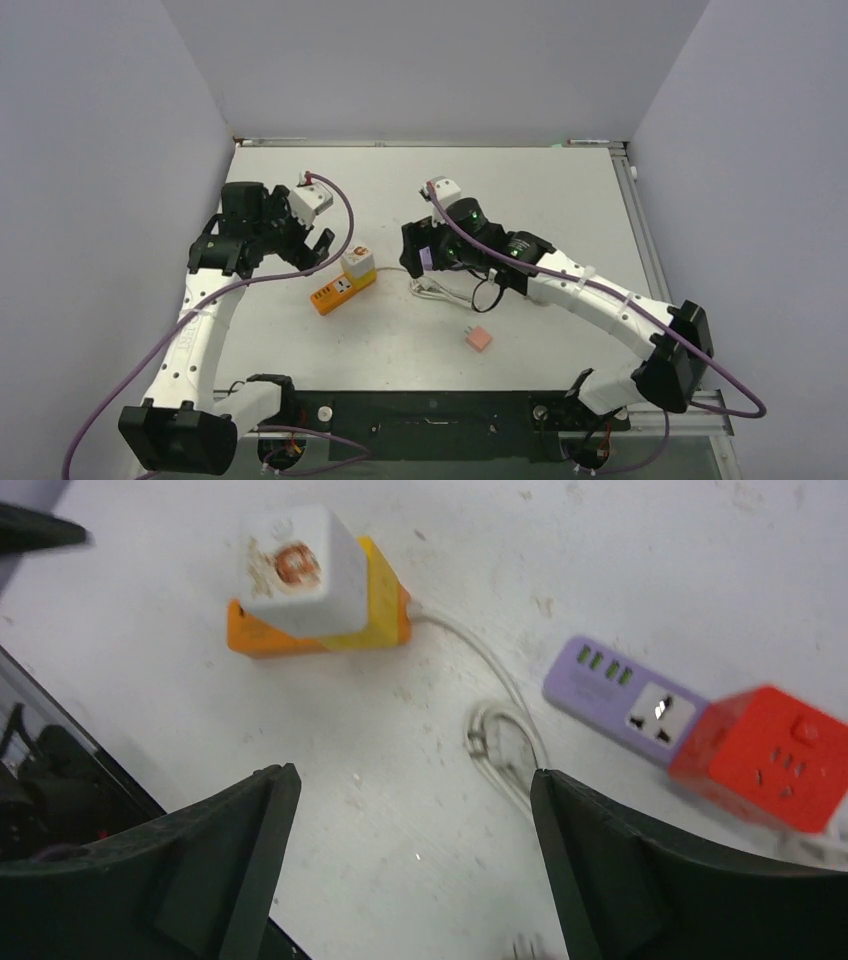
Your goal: Insert the plug
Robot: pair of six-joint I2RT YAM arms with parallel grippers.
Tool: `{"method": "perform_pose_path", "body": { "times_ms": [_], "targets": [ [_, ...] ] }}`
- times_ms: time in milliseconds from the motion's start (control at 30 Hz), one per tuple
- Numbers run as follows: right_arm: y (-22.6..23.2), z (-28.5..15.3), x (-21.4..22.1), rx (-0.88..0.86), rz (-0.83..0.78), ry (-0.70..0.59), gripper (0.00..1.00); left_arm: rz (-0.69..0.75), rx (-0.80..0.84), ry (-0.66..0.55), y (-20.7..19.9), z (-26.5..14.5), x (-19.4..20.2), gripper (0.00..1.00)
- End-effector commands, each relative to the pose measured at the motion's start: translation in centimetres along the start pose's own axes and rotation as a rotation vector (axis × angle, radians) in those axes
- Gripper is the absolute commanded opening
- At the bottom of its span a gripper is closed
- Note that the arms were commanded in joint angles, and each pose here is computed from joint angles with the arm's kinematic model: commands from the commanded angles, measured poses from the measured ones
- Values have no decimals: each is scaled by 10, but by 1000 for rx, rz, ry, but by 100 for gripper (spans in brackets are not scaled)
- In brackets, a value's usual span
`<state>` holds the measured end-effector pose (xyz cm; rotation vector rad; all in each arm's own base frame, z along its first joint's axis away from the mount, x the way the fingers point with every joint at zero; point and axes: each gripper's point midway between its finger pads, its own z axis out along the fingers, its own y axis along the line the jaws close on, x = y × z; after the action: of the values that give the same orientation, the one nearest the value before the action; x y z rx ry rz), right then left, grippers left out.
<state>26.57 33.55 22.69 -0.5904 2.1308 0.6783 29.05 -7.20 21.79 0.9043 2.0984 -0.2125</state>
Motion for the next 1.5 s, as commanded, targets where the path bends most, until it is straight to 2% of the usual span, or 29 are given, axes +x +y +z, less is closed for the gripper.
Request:
{"method": "perform_pose_path", "body": {
  "times_ms": [0, 167, 300, 433, 600, 700, 800, 1067, 1233, 1300, 1400, 1467],
  "targets": [
    [-45, -26, 69, 182, 36, 129, 90, 1, -23, -103, -4, -38, -31, 96],
    [-78, -50, 160, 334, 72, 233, 90, -51, -7, -124, -14, -50, -35, 96],
    [-86, -57, 207, 381, 115, 271, 90, -54, 24, -133, -25, -51, -29, 96],
    [-85, -54, 229, 382, 130, 276, 90, -52, 52, -138, -35, -52, -23, 96],
    [-78, -46, 225, 351, 121, 240, 90, -47, 68, -130, -40, -54, -19, 96],
    [-76, -41, 227, 342, 118, 240, 99, -41, 70, -125, -42, -54, -16, 96],
    [-73, -37, 232, 339, 111, 255, 84, -36, 69, -123, -42, -53, -14, 96],
    [-67, -37, 249, 342, 98, 288, 70, -26, 67, -118, -41, -51, -11, 96],
    [-65, -40, 251, 351, 96, 287, 68, -19, 65, -120, -41, -50, -10, 96],
    [-65, -40, 250, 356, 103, 278, 64, -19, 68, -121, -42, -49, -10, 96],
    [-66, -38, 249, 362, 112, 270, 43, -17, 96, -127, -47, -48, -9, 96],
    [-65, -38, 245, 364, 115, 261, 34, -6, 127, -142, -54, -49, -10, 96]
  ]
}}
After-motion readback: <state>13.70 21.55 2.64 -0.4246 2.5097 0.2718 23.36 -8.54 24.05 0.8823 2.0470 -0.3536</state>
